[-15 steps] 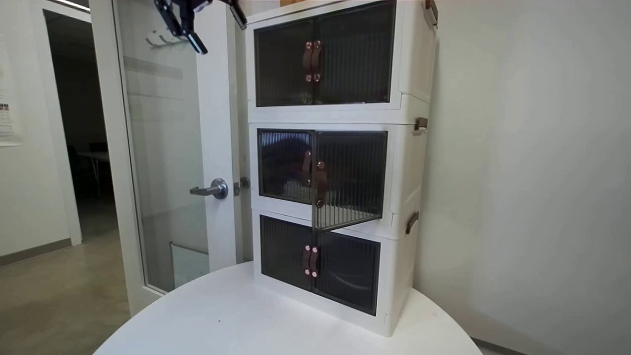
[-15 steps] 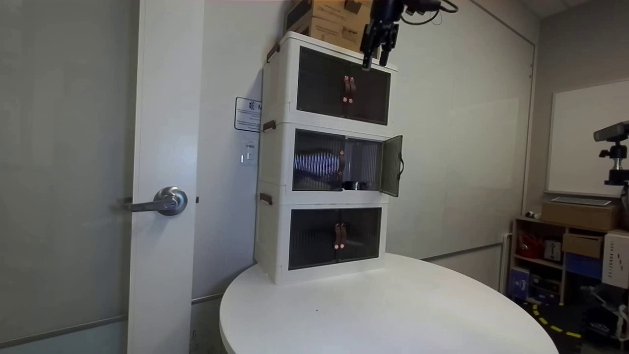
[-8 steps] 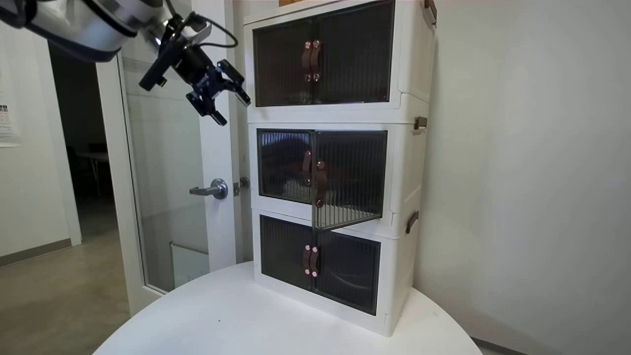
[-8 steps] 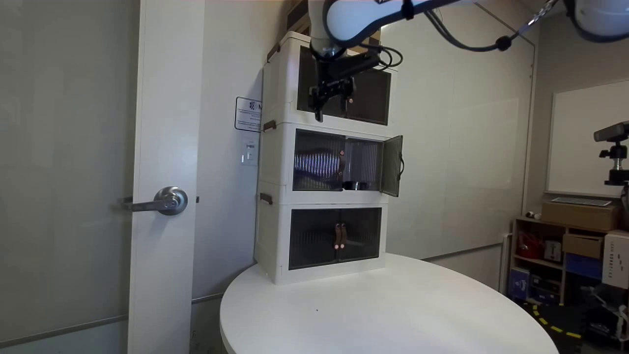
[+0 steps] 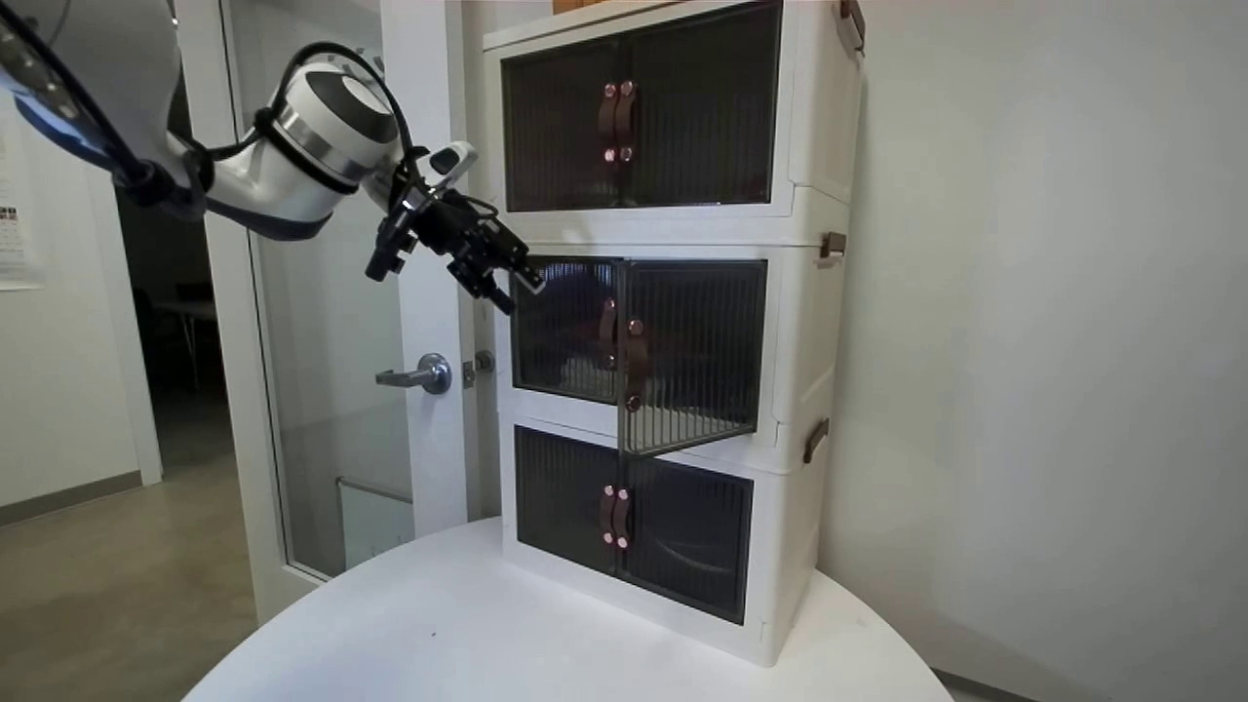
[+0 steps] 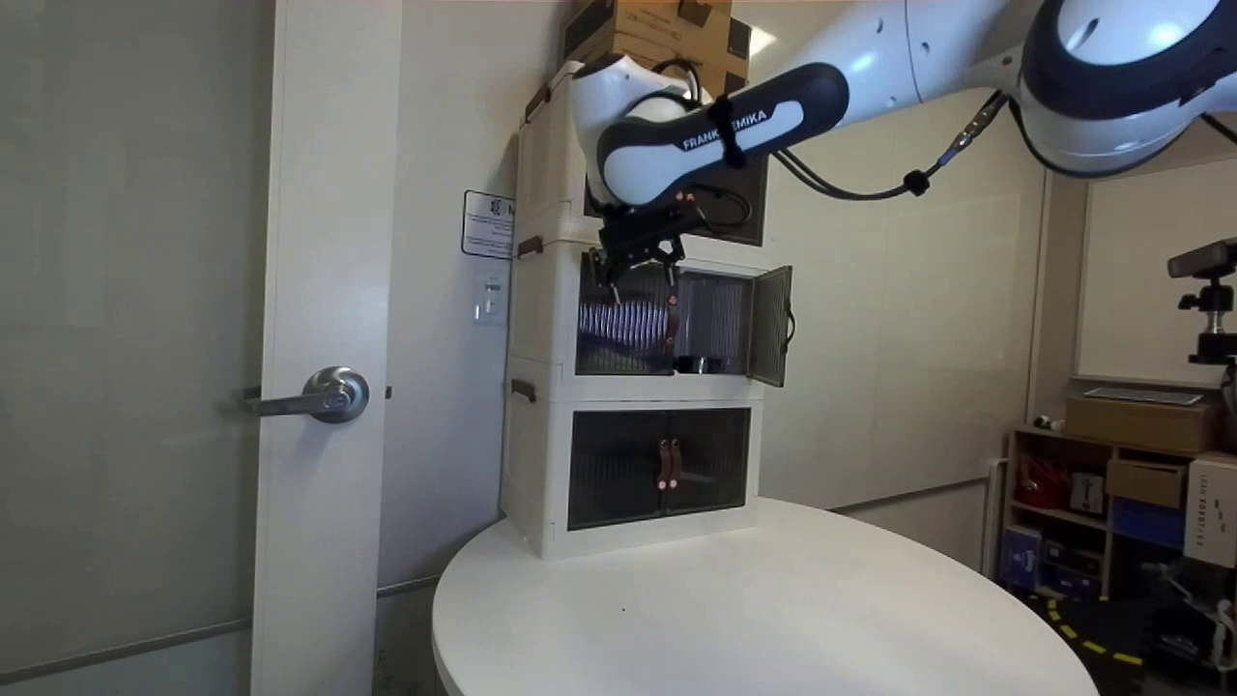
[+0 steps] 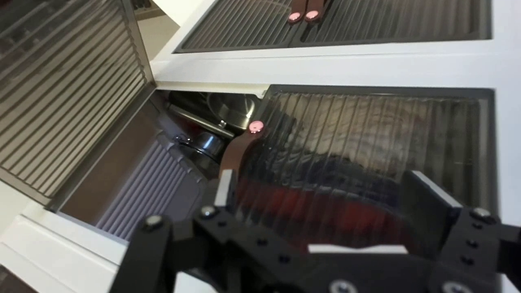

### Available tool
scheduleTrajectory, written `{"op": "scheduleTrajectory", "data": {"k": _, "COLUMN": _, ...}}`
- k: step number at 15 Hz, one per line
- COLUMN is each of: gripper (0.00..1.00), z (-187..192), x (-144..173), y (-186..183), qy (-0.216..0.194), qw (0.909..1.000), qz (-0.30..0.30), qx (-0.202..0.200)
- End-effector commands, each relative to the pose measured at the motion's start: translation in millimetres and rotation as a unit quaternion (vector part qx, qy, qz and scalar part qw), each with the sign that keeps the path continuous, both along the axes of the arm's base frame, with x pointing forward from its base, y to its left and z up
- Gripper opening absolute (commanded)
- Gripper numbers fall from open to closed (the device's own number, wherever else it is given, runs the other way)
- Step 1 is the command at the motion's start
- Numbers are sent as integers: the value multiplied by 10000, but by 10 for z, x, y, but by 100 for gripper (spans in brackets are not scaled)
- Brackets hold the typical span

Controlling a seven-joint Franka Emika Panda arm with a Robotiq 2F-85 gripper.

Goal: Open the doors of the middle shelf

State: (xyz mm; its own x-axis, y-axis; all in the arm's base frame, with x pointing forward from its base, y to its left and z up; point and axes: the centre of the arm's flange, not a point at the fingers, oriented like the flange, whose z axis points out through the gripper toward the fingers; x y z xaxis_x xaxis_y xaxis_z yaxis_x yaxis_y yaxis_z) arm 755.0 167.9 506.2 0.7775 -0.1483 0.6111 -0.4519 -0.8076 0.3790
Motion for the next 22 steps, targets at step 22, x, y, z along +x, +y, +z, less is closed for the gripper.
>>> {"op": "scheduleTrajectory", "data": {"k": 22, "gripper": 100, "z": -663, "x": 204, "y": -1016, "qy": -806, "qw": 9676, "qz": -1965, "qx": -1366}}
